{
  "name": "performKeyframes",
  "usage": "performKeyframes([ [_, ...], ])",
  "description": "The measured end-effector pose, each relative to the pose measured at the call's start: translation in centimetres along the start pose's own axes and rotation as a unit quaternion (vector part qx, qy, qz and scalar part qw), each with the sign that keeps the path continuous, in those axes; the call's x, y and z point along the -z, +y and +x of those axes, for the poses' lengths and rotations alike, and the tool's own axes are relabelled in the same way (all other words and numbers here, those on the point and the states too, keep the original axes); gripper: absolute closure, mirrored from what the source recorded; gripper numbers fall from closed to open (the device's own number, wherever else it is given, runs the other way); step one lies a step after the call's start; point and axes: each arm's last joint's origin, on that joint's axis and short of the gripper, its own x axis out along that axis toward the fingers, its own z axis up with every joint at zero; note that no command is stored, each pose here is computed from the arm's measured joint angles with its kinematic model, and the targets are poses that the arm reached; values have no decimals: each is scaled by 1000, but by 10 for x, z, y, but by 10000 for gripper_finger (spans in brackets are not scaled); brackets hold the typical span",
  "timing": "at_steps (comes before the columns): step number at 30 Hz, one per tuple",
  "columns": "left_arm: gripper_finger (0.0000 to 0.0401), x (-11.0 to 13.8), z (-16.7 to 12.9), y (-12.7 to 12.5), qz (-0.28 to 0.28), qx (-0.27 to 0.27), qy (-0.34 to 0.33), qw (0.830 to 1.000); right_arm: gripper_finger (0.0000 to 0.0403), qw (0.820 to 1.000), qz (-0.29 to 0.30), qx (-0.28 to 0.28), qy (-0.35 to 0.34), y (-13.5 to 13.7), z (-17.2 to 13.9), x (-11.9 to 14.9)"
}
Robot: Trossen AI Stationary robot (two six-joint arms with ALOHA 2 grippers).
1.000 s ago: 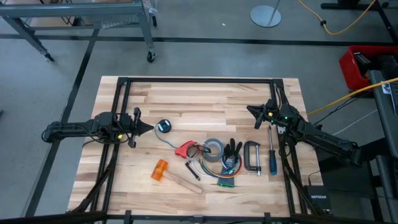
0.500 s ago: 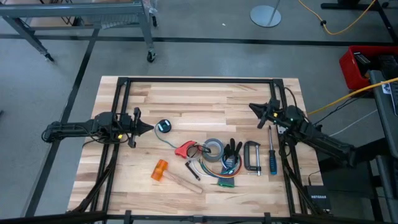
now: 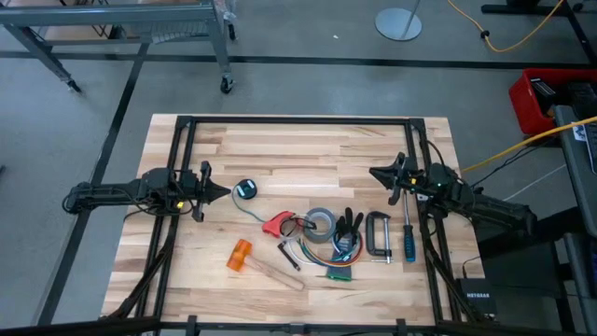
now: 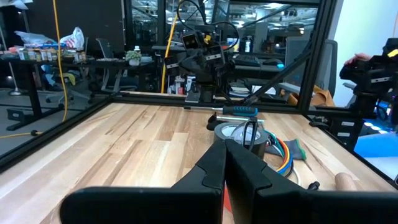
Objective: Coil cords
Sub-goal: Return to Home Position
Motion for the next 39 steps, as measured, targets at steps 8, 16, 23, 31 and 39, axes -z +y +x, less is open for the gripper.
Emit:
performKeyframes([
  [8,400,0,0,0,0,0,0,1000,365,1000,0,-7,-2,1,0,0],
  [16,400,0,0,0,0,0,0,1000,365,1000,0,-6,-2,1,0,0],
  [23,400,0,0,0,0,0,0,1000,365,1000,0,-7,-2,1,0,0],
  [31,400,0,0,0,0,0,0,1000,365,1000,0,-7,-2,1,0,0],
  [39,400,0,0,0,0,0,0,1000,365,1000,0,-7,-3,1,0,0],
])
